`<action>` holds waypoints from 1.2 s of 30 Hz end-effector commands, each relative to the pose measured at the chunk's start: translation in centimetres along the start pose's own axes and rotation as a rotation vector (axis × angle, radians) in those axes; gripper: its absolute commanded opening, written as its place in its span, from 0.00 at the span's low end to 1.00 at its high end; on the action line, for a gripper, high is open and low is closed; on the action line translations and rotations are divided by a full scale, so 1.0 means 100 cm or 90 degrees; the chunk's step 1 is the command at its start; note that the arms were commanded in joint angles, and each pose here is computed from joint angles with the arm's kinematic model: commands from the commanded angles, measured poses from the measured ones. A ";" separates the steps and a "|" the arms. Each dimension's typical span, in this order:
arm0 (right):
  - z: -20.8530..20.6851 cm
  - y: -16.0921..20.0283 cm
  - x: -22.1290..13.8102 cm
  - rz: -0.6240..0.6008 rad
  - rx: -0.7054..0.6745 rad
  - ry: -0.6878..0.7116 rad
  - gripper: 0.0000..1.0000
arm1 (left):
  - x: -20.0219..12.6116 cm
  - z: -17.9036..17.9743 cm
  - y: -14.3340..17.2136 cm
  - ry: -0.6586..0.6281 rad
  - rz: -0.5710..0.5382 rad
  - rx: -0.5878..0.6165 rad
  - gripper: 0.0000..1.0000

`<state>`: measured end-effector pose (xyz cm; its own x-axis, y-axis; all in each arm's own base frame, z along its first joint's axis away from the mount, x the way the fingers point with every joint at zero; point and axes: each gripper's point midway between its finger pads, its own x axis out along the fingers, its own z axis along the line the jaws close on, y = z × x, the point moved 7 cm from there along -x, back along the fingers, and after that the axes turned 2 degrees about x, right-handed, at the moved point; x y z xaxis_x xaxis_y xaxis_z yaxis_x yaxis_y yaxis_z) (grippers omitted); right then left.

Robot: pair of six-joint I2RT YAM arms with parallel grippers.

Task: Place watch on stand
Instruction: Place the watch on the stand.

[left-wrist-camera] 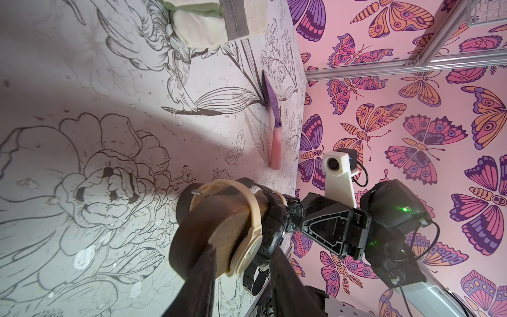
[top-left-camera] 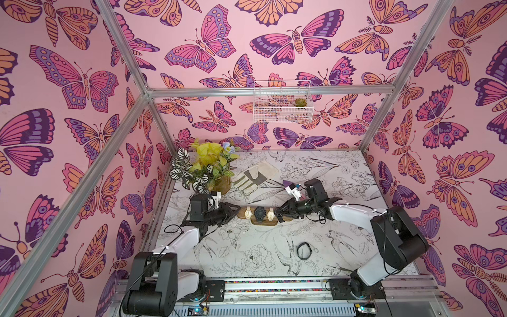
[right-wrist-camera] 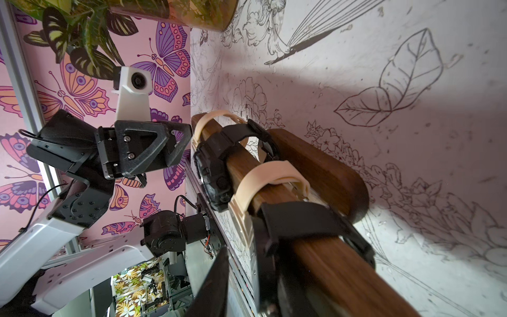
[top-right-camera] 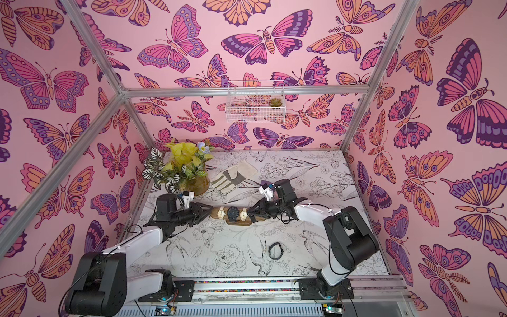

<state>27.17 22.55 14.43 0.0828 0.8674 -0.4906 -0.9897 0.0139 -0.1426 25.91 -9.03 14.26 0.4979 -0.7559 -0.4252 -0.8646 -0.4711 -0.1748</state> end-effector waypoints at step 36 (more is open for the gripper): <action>0.014 0.013 -0.029 -0.006 -0.066 0.096 0.11 | -0.002 0.000 0.000 0.006 -0.006 0.014 0.36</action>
<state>24.71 20.23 15.17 0.0851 0.7668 -0.6362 -0.9839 -0.0359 -0.1749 25.91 -9.03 14.27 0.4980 -0.7559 -0.4250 -0.8645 -0.4713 -0.1748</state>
